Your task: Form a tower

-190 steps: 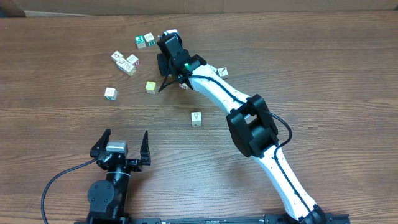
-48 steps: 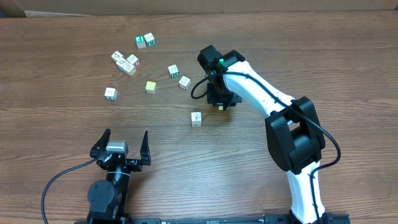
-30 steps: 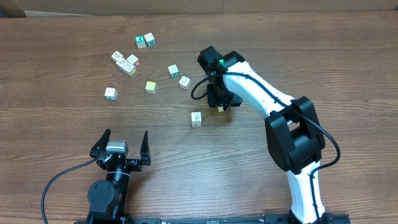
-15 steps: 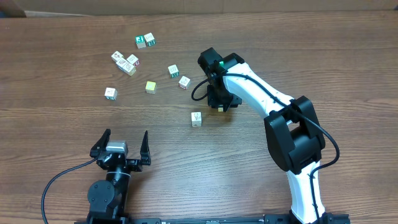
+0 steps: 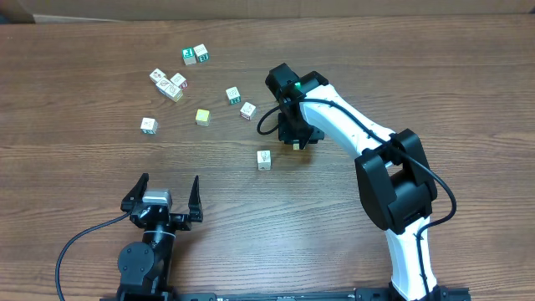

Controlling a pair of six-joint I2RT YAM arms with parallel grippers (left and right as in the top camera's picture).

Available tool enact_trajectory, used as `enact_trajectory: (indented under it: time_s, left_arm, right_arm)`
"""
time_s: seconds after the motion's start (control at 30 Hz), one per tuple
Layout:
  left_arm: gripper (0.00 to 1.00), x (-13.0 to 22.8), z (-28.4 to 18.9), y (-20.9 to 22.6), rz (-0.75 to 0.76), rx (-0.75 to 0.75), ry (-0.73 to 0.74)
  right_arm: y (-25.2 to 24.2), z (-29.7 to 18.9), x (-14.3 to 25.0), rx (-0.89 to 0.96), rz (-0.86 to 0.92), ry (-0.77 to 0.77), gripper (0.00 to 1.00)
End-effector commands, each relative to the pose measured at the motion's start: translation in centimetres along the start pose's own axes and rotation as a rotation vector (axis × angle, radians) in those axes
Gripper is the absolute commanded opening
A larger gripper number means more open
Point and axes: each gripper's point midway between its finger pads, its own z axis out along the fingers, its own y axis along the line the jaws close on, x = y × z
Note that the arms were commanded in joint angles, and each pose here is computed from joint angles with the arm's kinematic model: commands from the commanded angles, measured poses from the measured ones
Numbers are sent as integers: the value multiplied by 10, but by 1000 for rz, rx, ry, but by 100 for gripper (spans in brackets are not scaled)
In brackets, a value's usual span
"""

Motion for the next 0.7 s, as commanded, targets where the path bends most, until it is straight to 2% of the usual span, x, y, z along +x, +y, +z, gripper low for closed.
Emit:
enact_trajectory:
  time_s: [0.0, 0.13, 0.3, 0.57, 0.67]
  left_arm:
    - [99, -1, 0, 0, 15, 5, -10]
    - [100, -1, 0, 0, 15, 5, -9]
    - [99, -1, 0, 0, 15, 5, -9]
    - [99, -1, 0, 0, 15, 5, -10]
    - [99, -1, 0, 0, 15, 5, -10]
  right_arm:
    - [-4, 5, 1, 15, 15, 6, 24]
    - [-4, 3, 0, 14, 26, 3, 16]
    - [-3, -13, -4, -6, 34, -29, 16]
    - [-7, -73, -4, -59, 38, -112, 18]
    - [-2, -98, 2, -109, 31, -134, 22]
